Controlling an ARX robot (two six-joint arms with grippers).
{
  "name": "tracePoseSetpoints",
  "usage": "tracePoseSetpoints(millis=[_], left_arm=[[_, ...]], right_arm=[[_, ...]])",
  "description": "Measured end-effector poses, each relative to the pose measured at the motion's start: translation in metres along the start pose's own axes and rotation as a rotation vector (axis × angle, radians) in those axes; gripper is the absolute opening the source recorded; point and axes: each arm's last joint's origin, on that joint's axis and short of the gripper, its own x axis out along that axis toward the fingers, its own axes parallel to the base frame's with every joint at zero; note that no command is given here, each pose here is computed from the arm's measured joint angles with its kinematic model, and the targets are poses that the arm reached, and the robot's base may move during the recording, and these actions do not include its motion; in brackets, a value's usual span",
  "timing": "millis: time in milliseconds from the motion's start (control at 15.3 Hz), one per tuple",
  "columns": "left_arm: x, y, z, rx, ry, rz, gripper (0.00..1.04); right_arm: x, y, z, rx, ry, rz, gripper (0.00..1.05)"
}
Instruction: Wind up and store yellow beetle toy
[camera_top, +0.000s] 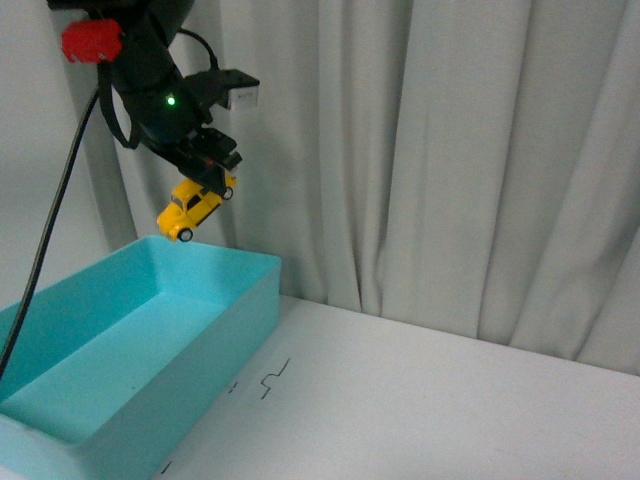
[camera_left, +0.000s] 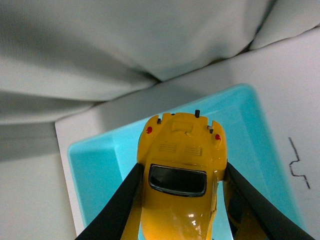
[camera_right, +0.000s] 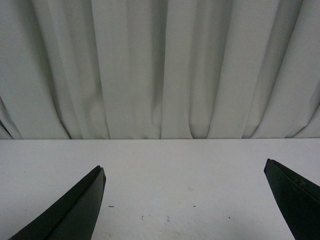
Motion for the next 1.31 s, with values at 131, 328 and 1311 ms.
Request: tracePoseSetpoints(millis=[131, 328, 1311], left_arm=[[0.028, 0.011, -0.027, -0.135, 0.116, 0.045, 0.4], [0.056, 0.02, -0.051, -0.265, 0.209, 0.096, 0.4], [0.114, -0.021, -0.092, -0.22, 0.311, 0.041, 0.64]], right_arm=[[0.0, 0.0, 0.0, 0.0, 0.0, 0.0, 0.98], [0.0, 0.0, 0.0, 0.0, 0.0, 0.0, 0.98], [0.0, 0.0, 0.0, 0.0, 0.0, 0.0, 0.98]])
